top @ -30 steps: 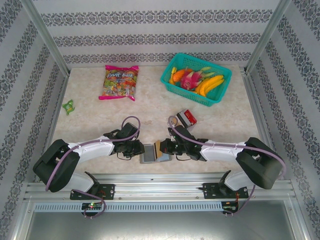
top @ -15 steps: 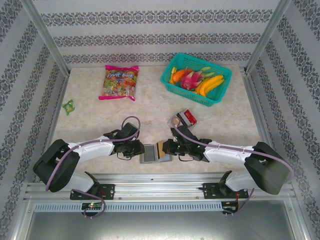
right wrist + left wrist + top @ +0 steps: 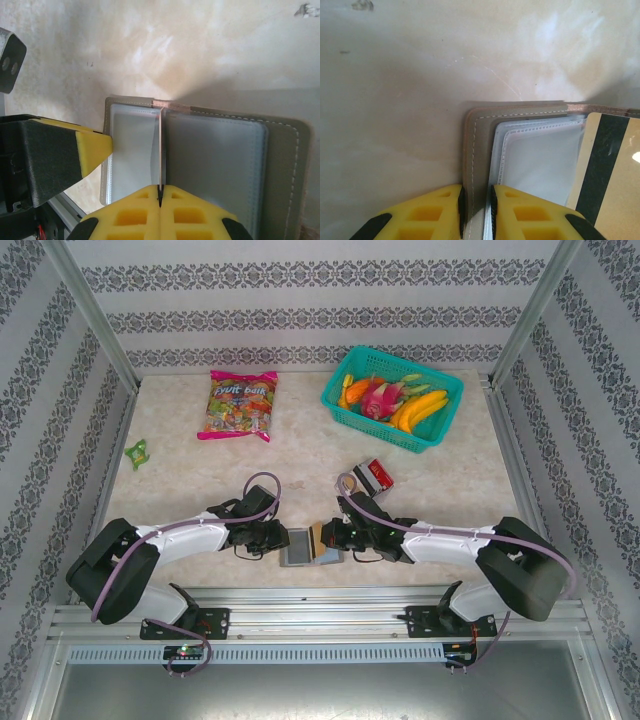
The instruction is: Put the credit cards into the card holder
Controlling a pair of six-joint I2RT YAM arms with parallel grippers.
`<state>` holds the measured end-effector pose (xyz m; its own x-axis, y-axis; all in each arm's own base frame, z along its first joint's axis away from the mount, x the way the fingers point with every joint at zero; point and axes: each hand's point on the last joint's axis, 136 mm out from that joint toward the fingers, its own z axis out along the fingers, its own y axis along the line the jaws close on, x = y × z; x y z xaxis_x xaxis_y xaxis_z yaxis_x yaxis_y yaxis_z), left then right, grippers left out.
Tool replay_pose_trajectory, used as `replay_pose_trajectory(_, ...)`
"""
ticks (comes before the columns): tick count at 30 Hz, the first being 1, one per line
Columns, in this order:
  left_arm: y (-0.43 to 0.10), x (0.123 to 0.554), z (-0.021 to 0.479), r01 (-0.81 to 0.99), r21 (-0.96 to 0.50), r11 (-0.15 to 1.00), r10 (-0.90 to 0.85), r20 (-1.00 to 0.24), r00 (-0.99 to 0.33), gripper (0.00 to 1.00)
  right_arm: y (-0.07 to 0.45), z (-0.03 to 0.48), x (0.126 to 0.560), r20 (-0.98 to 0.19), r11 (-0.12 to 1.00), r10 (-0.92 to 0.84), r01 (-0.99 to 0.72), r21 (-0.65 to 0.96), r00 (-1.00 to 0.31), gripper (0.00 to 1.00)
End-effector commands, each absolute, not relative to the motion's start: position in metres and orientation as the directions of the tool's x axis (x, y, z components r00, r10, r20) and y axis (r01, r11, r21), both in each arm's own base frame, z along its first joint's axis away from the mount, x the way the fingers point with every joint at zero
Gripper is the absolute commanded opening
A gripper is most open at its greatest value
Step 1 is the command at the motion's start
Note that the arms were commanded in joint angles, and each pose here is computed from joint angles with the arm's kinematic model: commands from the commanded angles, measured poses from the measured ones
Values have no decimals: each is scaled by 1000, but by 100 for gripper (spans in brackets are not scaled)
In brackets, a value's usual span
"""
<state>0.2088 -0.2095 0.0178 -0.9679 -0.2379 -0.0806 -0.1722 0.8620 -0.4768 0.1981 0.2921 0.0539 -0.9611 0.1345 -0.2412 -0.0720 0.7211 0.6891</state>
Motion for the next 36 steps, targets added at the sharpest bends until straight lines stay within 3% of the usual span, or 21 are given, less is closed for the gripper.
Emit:
replay_pose_trajectory(1,-221,206,14,-125,-494,860,-191,-86,-978,23,289,60,196,-263,730,131,-87,677,-956,0)
replay_pose_trajectory(11,-221,206,15,-124,-495,860,-192,-89,-977,25,295,62,197,-243,699,144,-75,711,-959,0)
replay_pose_trajectory(22,-221,206,15,-124,-497,859,-191,-88,-978,25,285,36,190,-212,789,102,-51,613,-972,0)
replay_pose_trajectory(29,-221,206,15,-122,-496,860,-190,-89,-978,25,286,45,191,-239,788,81,-85,610,-968,0)
replay_pose_trajectory(36,-223,207,17,-122,-501,857,-191,-89,-978,27,297,32,182,-172,771,68,-58,634,-983,0)
